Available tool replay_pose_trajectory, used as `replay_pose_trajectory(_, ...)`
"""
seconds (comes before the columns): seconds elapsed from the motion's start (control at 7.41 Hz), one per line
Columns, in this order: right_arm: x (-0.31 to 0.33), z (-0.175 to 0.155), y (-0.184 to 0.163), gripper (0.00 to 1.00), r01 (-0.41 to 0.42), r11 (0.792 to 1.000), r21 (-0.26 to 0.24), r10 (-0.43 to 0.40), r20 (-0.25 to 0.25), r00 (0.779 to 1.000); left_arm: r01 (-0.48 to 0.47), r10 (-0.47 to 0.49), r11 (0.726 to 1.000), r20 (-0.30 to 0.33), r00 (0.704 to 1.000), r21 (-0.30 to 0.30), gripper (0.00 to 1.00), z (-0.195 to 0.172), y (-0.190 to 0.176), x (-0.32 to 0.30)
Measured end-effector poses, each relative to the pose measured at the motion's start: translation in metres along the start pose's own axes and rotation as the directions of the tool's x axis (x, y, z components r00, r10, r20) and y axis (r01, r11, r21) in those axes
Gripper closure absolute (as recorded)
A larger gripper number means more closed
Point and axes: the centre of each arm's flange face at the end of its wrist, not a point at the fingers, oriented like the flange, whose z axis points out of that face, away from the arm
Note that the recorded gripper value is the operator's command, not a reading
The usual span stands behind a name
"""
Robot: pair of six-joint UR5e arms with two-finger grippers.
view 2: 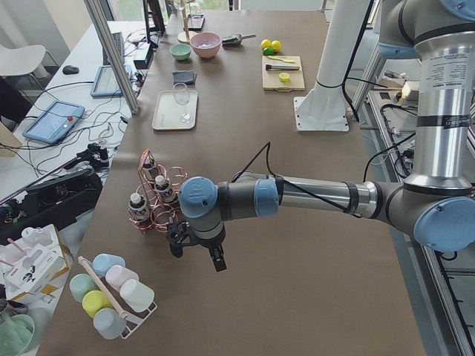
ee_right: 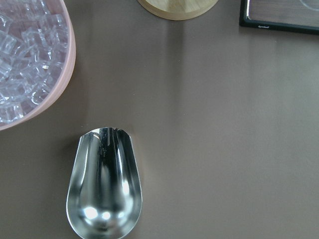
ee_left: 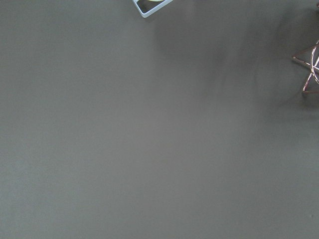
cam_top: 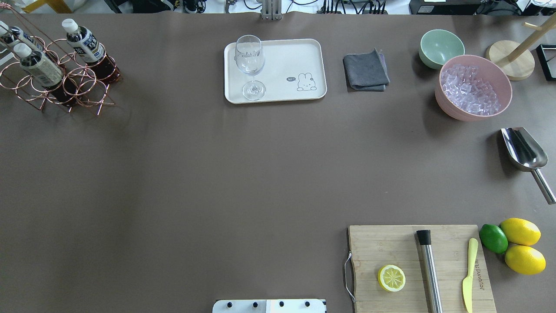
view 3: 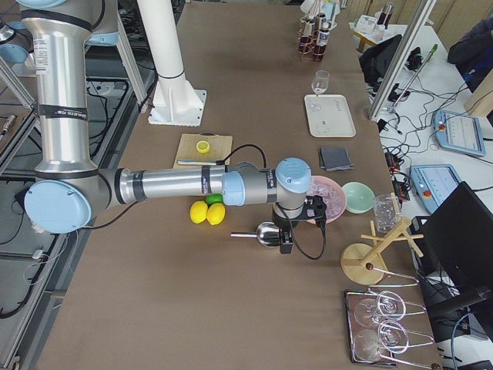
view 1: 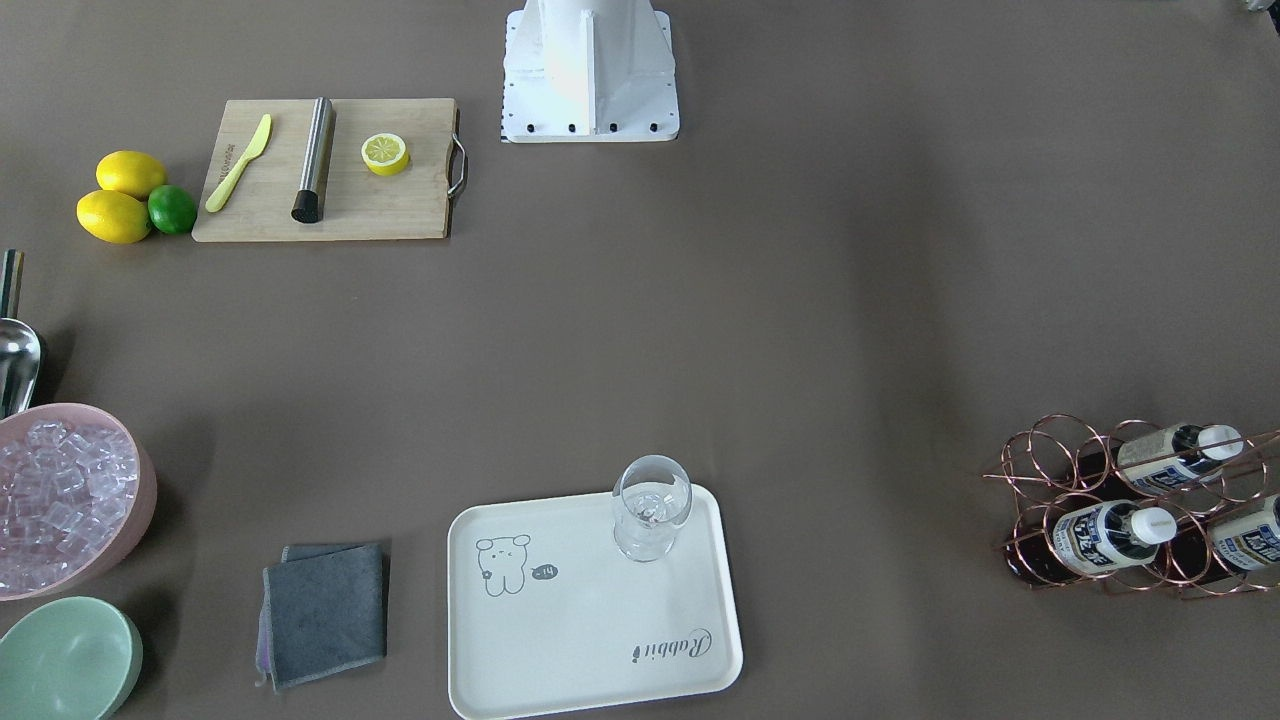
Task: Take tea from basket to plate
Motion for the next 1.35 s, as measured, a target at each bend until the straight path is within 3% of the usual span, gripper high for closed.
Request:
replay_pose_trajectory(0.54,0.0024,0.0025,0.0011,0.00,-0.005,1.000,-0.005,0.005,-0.001,1.000,-0.167,0.166,0.986,0.032,0.986,0.006,0.02,-0.0019,-0.0006,-0.0019)
replay_pose_trajectory(1.35,0.0003,0.0006,-0.0009,0.00,0.004,1.000,-0.001,-0.004,0.002,1.000,-0.166,0.165,0.986,0.031,0.986,0.008,0.02,-0.0040,-0.0028,-0.0006)
